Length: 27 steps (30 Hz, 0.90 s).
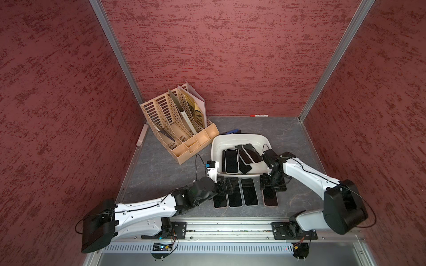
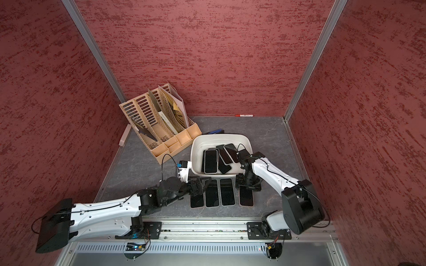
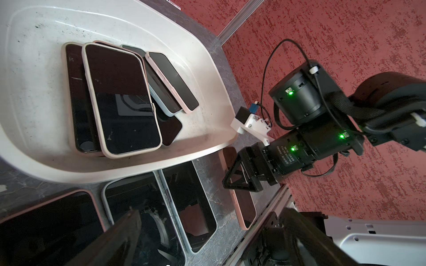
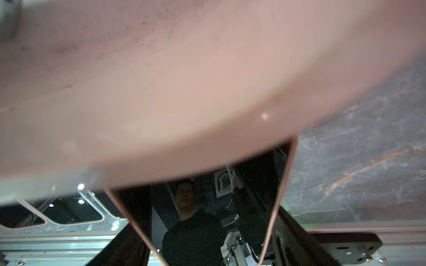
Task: Take the phone out of the storage box
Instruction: Place the phone at the center of the board.
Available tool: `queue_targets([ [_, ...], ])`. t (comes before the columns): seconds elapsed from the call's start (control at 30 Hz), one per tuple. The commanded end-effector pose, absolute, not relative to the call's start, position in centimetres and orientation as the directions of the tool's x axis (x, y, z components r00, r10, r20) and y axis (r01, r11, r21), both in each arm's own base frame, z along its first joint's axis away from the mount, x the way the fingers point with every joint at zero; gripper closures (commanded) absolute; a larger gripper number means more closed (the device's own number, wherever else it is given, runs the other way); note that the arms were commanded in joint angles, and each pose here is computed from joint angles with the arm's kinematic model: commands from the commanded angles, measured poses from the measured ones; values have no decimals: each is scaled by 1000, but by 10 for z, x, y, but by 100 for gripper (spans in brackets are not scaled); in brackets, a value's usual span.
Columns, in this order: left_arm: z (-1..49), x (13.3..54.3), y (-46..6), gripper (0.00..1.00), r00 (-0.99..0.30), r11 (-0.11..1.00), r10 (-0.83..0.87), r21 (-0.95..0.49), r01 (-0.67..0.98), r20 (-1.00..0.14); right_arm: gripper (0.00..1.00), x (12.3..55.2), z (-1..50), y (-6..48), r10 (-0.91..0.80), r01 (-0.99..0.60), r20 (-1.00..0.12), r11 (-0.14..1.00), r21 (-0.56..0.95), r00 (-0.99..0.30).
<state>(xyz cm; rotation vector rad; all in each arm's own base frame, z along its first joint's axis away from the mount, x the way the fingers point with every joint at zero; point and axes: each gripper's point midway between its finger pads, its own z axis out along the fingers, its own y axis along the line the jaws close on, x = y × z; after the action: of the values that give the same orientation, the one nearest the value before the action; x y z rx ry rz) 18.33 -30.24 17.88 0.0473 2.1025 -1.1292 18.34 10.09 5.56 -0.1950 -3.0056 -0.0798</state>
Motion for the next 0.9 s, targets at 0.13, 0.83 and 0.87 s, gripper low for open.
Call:
queue_targets([
  [0.13, 180, 180, -280, 0, -710, 633, -319, -699, 334, -628, 38, 222, 54, 98, 59, 57, 52, 998, -37, -997],
  [0.83, 179, 174, -262, 0, -697, 672, -338, -681, 291, -632, 9, 221, 38, 107, 13, 13, 76, 1000, 7, -997],
  [0.87, 180, 174, -263, 0, -698, 673, -339, -681, 290, -631, 9, 221, 40, 106, 12, 13, 71, 1000, 7, -997],
])
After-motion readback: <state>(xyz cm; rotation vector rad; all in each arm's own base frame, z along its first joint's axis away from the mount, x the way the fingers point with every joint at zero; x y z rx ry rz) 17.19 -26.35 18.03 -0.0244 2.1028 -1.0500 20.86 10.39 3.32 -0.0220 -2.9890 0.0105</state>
